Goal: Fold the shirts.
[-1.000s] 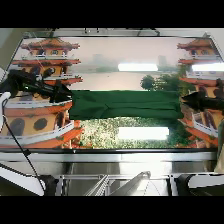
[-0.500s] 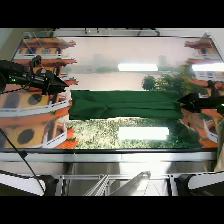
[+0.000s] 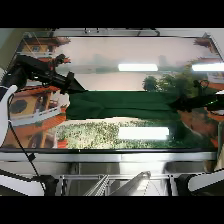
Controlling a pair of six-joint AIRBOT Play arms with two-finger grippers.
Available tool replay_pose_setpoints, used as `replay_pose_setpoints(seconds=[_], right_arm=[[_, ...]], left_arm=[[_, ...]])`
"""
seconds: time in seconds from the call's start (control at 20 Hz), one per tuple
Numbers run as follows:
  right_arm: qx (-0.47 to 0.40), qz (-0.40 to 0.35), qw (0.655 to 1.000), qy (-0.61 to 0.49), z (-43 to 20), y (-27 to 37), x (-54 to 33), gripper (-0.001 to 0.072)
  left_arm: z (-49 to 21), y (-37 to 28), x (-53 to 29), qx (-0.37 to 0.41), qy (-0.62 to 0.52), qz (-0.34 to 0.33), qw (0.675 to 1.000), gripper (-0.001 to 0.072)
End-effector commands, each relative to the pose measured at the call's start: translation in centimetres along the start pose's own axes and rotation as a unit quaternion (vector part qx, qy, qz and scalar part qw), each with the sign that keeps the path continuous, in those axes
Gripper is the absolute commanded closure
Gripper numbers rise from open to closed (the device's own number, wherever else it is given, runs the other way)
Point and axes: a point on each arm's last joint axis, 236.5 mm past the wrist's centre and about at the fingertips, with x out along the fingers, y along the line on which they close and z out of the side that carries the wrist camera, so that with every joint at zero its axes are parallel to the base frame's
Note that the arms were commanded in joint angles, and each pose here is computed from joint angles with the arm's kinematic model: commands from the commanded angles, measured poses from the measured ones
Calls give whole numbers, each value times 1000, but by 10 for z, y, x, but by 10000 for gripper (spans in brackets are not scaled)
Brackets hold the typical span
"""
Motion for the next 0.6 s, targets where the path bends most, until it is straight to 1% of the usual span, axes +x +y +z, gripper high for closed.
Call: replay_pose_setpoints(seconds=[0.0, 0.1, 0.25, 0.4, 0.55], right_arm=[[-27, 35, 999, 25, -4, 31, -12, 694], [-38, 39, 998, 14, 1, 44, -35, 694], [-66, 47, 997, 7, 4, 68, -70, 694], [-88, 56, 995, 4, 5, 89, -98, 694], [-114, 113, 987, -10, 5, 131, -121, 694]], left_arm=[[15, -17, 61, 45, -22, 35, 998, 690], [1, -20, 115, 54, 10, 38, 998, 690], [-40, -14, 191, 48, 88, 41, 994, 690], [-66, -24, 235, 44, 153, 36, 987, 690], [-60, -46, 257, 59, 166, 27, 984, 691]])
